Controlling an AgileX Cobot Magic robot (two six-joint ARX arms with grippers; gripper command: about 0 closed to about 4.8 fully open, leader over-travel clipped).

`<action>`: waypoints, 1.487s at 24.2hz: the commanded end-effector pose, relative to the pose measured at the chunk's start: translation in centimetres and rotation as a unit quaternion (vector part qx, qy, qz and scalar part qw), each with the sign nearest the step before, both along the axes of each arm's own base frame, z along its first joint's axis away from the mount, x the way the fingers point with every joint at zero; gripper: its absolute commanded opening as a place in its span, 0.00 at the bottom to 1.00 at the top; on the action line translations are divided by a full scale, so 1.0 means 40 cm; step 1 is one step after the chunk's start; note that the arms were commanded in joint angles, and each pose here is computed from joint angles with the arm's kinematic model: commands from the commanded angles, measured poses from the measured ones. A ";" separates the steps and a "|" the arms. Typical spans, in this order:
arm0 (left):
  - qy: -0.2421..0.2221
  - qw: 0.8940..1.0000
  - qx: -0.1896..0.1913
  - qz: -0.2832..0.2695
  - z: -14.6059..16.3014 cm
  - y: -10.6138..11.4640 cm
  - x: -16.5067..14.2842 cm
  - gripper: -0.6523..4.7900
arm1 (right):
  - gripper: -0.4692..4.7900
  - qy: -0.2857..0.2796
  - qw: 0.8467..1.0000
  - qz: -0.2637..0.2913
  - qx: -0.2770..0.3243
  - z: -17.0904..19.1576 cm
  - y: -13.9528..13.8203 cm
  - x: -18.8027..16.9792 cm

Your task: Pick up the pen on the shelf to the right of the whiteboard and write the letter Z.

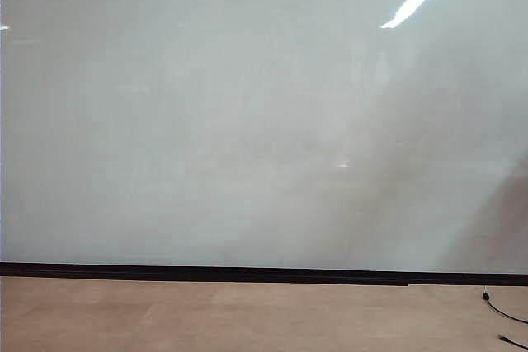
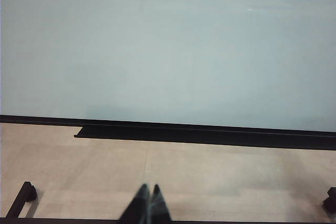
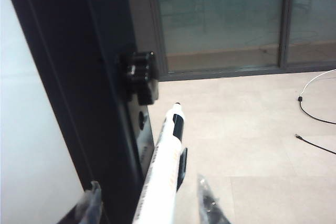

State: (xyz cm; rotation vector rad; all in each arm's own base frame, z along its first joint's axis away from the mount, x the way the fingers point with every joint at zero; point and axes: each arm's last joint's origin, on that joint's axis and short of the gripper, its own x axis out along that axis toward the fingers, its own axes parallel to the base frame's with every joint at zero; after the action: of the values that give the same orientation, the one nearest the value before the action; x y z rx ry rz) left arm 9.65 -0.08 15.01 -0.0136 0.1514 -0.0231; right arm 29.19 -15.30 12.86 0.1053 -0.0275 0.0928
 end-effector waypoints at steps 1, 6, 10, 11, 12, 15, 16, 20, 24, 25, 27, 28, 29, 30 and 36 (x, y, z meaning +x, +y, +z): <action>-0.007 1.000 0.002 -0.001 0.005 0.000 0.000 0.11 | 0.50 -0.010 1.000 0.001 -0.004 0.007 -0.001 0.001; -0.007 1.000 0.002 0.000 0.005 0.000 0.000 0.11 | 0.48 -0.012 1.000 0.001 -0.005 0.008 -0.001 0.001; -0.007 1.000 0.002 0.000 0.005 0.000 0.000 0.11 | 0.47 -0.013 1.000 0.001 -0.006 0.009 -0.001 0.001; -0.007 1.000 0.002 0.000 0.005 0.000 0.000 0.11 | 0.47 -0.012 1.000 0.001 -0.005 0.008 0.000 0.001; -0.007 1.000 0.002 0.000 0.005 0.000 0.000 0.11 | 0.46 -0.012 1.000 0.002 -0.005 0.008 0.000 0.001; -0.007 1.000 0.002 0.000 0.005 0.000 0.000 0.11 | 0.46 -0.012 1.000 0.004 -0.005 0.008 0.004 0.003; -0.007 1.000 0.002 0.000 0.005 0.000 0.000 0.11 | 0.46 -0.012 1.000 0.005 -0.005 0.008 0.005 0.004; -0.007 1.000 0.002 0.000 0.005 0.000 0.000 0.11 | 0.44 -0.012 1.000 0.005 -0.005 0.008 0.008 0.006; -0.007 1.000 0.002 0.000 0.005 0.000 0.000 0.11 | 0.37 -0.012 1.000 0.006 -0.005 0.008 0.009 0.006; -0.007 1.000 0.002 0.000 0.005 0.000 0.000 0.11 | 0.37 -0.012 1.000 0.006 -0.005 0.008 0.009 0.006; -0.007 1.000 0.002 0.000 0.005 0.000 0.000 0.11 | 0.37 -0.012 1.000 0.005 -0.005 0.008 0.009 0.006; -0.007 1.000 0.002 -0.001 0.005 0.000 0.000 0.11 | 0.37 -0.012 1.000 0.004 -0.005 0.008 0.008 0.006; -0.007 1.000 0.002 0.000 0.005 0.000 0.000 0.11 | 0.37 -0.012 1.000 0.004 -0.005 0.008 0.008 0.006; -0.007 1.000 0.002 0.000 0.005 0.000 0.000 0.11 | 0.29 -0.012 1.000 0.003 -0.005 0.008 0.008 0.005; -0.007 1.000 0.002 0.000 0.005 0.000 0.000 0.11 | 0.07 -0.011 1.000 -0.007 -0.002 0.007 0.006 0.003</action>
State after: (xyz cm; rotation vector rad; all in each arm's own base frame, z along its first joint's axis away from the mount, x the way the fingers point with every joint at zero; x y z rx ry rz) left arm 9.65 -0.08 15.00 -0.0136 0.1518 -0.0231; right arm 29.34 -15.11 12.94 0.1049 -0.0368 0.0732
